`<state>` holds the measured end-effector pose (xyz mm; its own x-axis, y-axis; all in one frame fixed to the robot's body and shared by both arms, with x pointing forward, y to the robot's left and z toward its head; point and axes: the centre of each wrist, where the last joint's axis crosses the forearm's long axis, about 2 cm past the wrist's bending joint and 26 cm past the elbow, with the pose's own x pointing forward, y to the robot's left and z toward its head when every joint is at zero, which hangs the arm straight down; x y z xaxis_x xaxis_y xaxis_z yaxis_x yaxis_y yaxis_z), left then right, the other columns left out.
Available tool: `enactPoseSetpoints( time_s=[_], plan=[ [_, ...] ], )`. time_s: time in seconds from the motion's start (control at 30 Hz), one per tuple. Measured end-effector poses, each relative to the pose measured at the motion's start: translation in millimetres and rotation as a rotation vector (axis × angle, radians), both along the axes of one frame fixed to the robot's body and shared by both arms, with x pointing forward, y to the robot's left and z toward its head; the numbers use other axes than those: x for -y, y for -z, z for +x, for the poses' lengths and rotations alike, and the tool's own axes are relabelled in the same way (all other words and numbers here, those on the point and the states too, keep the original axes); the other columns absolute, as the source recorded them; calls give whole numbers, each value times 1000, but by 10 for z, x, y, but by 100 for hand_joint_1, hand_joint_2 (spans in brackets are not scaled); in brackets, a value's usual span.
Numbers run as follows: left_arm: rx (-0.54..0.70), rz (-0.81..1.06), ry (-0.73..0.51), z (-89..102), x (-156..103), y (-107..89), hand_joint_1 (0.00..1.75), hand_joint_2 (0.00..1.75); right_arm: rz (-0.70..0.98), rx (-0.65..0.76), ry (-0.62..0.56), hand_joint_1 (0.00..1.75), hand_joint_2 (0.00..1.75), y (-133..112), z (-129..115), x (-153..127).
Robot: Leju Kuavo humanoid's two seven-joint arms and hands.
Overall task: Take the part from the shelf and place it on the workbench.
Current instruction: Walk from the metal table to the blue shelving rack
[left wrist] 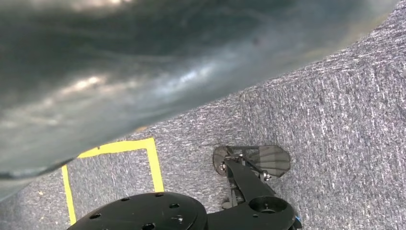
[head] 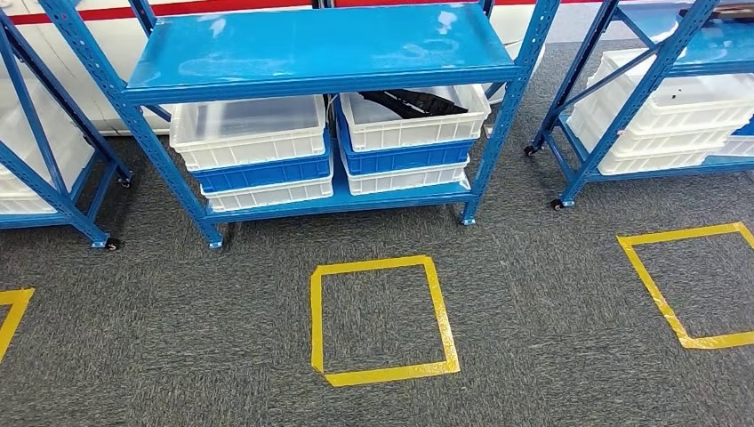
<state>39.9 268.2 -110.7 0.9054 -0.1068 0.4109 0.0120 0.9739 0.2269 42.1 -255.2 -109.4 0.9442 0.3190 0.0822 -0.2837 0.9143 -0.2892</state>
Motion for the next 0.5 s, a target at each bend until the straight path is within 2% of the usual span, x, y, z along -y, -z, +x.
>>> enactPoseSetpoints(
  time_s=[0.5],
  plan=[
    [0,3,0,0,-1,0,0,0,-1,-5,-1,0,0,0,1,0]
  ],
)
